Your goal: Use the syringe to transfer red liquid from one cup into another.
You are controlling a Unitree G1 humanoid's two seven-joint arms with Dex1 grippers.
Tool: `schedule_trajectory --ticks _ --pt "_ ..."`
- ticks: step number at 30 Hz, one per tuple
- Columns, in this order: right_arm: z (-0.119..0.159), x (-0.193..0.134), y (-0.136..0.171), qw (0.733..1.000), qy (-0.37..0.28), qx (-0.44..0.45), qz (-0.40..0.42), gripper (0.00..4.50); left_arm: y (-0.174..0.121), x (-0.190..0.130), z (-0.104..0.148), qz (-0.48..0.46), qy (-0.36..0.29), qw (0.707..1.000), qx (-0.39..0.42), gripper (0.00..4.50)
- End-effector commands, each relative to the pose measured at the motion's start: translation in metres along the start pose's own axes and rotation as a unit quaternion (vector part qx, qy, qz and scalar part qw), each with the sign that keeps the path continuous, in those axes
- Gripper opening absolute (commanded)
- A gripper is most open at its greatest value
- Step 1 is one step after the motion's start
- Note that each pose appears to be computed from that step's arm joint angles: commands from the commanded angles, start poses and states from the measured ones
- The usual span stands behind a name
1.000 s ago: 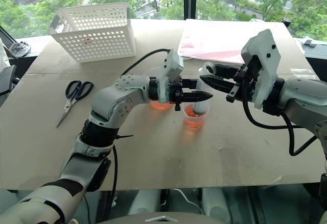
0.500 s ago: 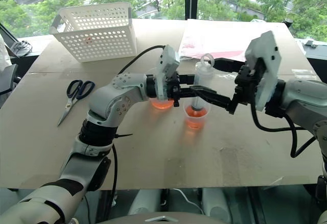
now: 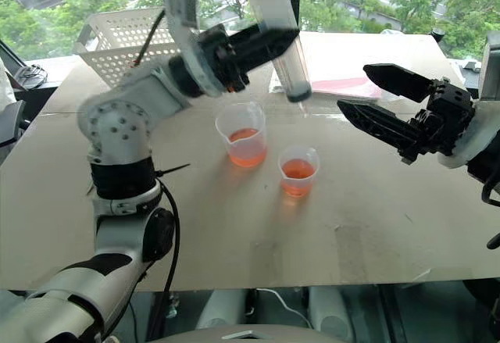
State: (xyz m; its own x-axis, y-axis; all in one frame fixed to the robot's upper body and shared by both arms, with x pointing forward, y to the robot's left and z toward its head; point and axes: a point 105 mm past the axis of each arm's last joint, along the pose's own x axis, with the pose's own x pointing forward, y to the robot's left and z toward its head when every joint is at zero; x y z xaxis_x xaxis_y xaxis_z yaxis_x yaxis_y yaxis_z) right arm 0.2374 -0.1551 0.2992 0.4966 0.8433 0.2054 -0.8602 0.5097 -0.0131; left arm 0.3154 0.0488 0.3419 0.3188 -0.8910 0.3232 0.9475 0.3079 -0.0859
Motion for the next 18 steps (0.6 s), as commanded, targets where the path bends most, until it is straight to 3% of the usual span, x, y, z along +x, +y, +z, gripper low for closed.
schedule_trajectory --ticks 1,5,8,12,18 --pt "-0.003 -0.006 0.001 1.000 -0.002 0.000 -0.004 4.47 -0.002 -0.022 0.044 0.040 -0.022 0.999 -0.020 1.44" --pt "-0.026 -0.005 0.006 0.999 0.033 0.003 0.006 4.47 0.001 -0.052 0.071 0.053 0.016 0.995 -0.080 1.44" --pt "-0.036 -0.003 0.014 0.998 0.050 0.004 0.033 4.47 0.031 -0.084 0.086 0.147 0.005 0.980 -0.133 1.44" --pt "-0.057 -0.005 0.029 0.990 0.107 -0.032 0.081 4.47 0.042 -0.126 0.069 0.230 0.094 0.957 -0.150 1.44" --pt "-0.065 -0.014 0.052 0.978 0.114 -0.071 0.159 4.47 0.069 -0.191 0.009 0.348 0.221 0.878 -0.245 1.44"
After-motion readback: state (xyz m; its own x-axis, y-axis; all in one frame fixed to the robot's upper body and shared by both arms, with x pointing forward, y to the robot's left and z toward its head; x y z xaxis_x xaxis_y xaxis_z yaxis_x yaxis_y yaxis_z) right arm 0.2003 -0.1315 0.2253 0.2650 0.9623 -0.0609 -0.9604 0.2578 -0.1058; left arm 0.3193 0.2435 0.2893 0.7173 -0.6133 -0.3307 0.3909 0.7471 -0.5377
